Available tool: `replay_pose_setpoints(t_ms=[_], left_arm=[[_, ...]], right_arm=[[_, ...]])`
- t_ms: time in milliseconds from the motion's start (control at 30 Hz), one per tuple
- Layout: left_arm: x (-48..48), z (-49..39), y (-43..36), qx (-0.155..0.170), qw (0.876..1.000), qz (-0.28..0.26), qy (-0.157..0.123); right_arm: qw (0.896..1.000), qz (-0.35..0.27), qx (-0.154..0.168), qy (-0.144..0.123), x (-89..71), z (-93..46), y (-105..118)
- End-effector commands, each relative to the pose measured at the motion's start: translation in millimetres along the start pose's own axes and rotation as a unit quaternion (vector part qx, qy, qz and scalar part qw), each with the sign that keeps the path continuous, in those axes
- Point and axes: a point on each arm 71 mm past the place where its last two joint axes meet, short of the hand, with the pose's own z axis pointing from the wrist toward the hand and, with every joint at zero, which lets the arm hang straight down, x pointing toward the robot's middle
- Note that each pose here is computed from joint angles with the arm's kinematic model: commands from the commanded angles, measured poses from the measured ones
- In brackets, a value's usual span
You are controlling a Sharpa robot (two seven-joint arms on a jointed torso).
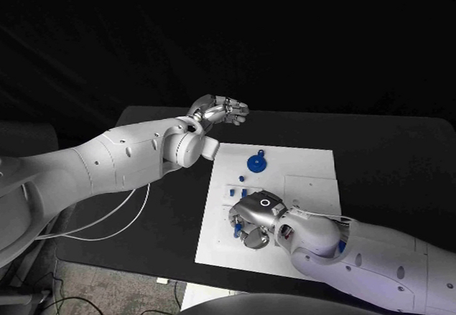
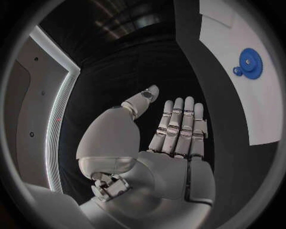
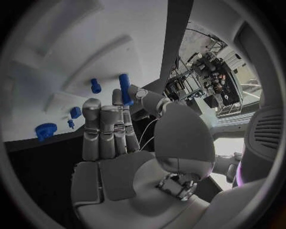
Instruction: Assemble the parts on the task board
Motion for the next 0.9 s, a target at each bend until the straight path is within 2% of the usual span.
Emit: replay_pose_setpoints(t_ms=[33,533,767,900], left_arm=[[2.5,0.6,-1.3,0.003,1.0,-0.005,0.008],[2.5,0.6,-1.3,0.003,1.0,-0.005,0.008],[2.4,0.5,-1.2,0.003,1.0,-0.005,0.008],[2.4,0.6,-1.2,0.003,1.0,-0.005,0.008]], right_arm=[[1.0,-0.013,0.005,0.023,9.3,-1.3,-0.2],[0.999,-0.017,0.003,0.037,13.1,-0.4,2.0],[0.999,0.012,0.002,0.036,14.3,0.6,1.7],[0.999,0.025,0.0,0.024,12.7,0.1,1.4]])
